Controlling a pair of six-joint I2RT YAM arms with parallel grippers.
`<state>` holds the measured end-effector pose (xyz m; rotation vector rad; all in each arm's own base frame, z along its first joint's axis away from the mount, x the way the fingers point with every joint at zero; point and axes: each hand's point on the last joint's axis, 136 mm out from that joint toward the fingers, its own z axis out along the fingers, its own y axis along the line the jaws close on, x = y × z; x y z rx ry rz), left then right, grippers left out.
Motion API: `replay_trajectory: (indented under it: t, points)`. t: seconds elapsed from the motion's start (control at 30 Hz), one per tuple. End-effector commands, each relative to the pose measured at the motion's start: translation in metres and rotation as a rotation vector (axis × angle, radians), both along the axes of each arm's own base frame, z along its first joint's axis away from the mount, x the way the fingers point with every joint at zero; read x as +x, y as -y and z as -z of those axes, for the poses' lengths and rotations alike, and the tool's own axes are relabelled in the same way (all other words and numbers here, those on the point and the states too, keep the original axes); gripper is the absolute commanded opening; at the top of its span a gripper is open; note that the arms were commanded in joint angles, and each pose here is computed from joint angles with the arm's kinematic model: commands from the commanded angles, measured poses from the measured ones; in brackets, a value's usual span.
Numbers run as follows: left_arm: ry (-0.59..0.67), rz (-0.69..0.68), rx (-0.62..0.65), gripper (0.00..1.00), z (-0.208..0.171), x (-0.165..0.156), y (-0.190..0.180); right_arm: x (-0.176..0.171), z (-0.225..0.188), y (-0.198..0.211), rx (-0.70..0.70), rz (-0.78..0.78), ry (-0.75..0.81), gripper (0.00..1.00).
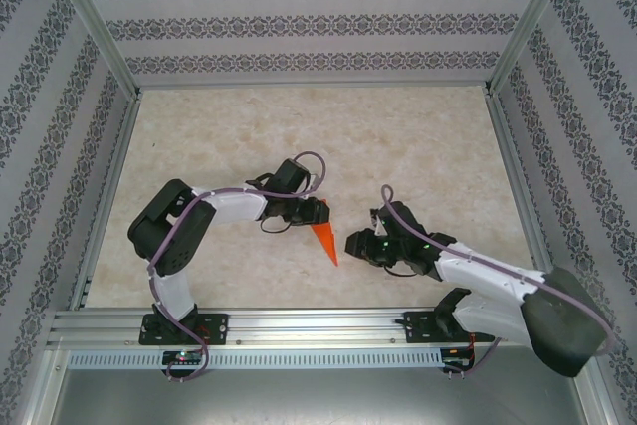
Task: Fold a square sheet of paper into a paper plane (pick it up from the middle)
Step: Fold the wing for the fifth time at the center of the table, then turn over a paper plane at the center of the table.
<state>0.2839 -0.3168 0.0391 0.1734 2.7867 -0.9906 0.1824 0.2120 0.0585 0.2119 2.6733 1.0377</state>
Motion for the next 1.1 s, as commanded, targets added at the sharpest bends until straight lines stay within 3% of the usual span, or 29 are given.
replay_trajectory:
  t: [0.0, 0.17, 0.3, 0.33, 0.4, 0.67, 0.83, 1.07]
  points:
    - [0.084, -0.029, 0.076, 0.46, -0.042, 0.008, -0.010, 0.017, -0.002, 0.032, -0.113, 0.118, 0.068, 0.40]
    - [0.081, -0.136, 0.296, 0.58, -0.044, 0.004, -0.045, 0.033, -0.023, 0.034, -0.073, 0.173, 0.169, 0.48]
    - [0.087, -0.144, 0.403, 0.62, -0.043, -0.003, -0.045, 0.042, -0.029, 0.033, -0.058, 0.191, 0.210, 0.54]
    - [0.086, -0.140, 0.409, 0.72, -0.042, -0.003, -0.040, 0.043, -0.030, 0.033, -0.054, 0.194, 0.213, 0.55]
    - [0.079, -0.135, 0.451, 0.78, -0.038, -0.004, -0.033, 0.046, -0.030, 0.031, -0.051, 0.197, 0.212, 0.58]
    - [0.041, -0.149, 0.614, 0.79, -0.017, -0.005, -0.029, 0.049, -0.024, 0.028, -0.048, 0.203, 0.198, 0.59]
    - [0.049, -0.148, 0.642, 0.77, -0.016, -0.004, -0.033, 0.050, -0.024, 0.028, -0.036, 0.210, 0.199, 0.60]
    - [0.075, -0.152, 0.602, 0.59, -0.021, -0.011, -0.040, 0.049, -0.028, 0.011, 0.003, 0.144, 0.193, 0.60]
